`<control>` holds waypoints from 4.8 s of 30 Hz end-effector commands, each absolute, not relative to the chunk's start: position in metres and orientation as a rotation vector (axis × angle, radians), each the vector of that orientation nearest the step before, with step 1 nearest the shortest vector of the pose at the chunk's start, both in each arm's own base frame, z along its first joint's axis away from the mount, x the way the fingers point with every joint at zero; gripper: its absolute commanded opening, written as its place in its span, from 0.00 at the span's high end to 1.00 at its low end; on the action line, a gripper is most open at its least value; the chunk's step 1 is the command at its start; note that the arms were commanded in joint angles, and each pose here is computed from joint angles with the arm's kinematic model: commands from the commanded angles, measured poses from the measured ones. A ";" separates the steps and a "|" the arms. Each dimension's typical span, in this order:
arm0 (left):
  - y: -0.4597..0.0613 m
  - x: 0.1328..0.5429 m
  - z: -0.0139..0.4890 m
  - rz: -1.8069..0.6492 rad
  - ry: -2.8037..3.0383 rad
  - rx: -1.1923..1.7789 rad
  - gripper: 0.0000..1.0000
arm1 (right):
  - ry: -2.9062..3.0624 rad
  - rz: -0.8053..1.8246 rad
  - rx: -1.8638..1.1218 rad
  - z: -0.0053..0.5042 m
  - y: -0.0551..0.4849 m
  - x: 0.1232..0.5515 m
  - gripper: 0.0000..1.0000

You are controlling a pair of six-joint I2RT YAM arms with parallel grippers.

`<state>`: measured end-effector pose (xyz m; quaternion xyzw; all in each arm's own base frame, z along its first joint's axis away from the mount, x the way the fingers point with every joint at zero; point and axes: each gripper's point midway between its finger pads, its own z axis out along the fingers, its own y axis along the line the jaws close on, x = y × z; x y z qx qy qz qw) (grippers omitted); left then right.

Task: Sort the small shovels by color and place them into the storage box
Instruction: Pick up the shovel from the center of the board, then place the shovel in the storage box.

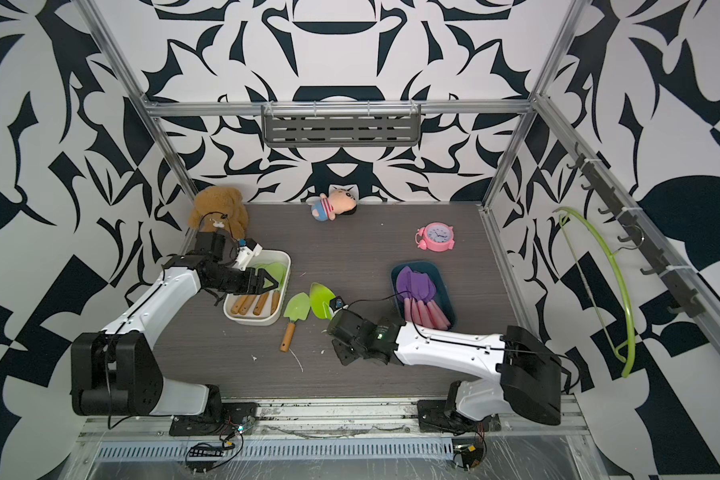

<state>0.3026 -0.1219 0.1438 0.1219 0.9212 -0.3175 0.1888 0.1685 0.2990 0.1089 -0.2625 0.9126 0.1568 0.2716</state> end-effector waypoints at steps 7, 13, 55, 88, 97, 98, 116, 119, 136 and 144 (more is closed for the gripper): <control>-0.155 0.279 0.181 -1.256 2.406 0.455 0.23 | 2.184 0.503 -0.649 0.157 0.345 0.201 1.00; -0.154 0.279 0.178 -1.242 2.417 0.440 0.22 | 2.234 0.518 -0.603 0.152 0.361 0.205 1.00; -0.167 0.291 0.147 -1.217 2.534 0.262 0.48 | 2.128 1.094 -0.173 0.191 0.463 0.272 1.00; -0.076 0.326 0.092 -0.665 2.836 0.220 1.00 | 2.153 0.884 -0.365 0.183 0.412 0.257 0.70; -0.089 0.323 0.093 -0.803 2.831 0.212 1.00 | 2.162 0.797 -0.386 0.184 0.393 0.258 0.66; -0.092 0.323 0.091 -0.827 2.834 0.212 0.99 | 2.163 0.792 -0.392 0.184 0.392 0.257 0.66; -0.080 0.320 0.061 -0.713 2.994 0.167 0.49 | 2.197 0.741 -0.423 0.177 0.389 0.259 0.65; -0.078 0.320 0.066 -0.680 2.980 0.170 0.49 | 2.210 0.723 -0.427 0.175 0.388 0.261 0.65; -0.103 0.298 0.125 -0.803 2.685 0.363 0.43 | 2.654 0.850 -0.199 0.089 0.406 0.263 0.68; -0.128 0.282 0.120 -0.728 2.679 0.594 0.43 | 2.736 0.911 -0.173 0.073 0.417 0.254 0.68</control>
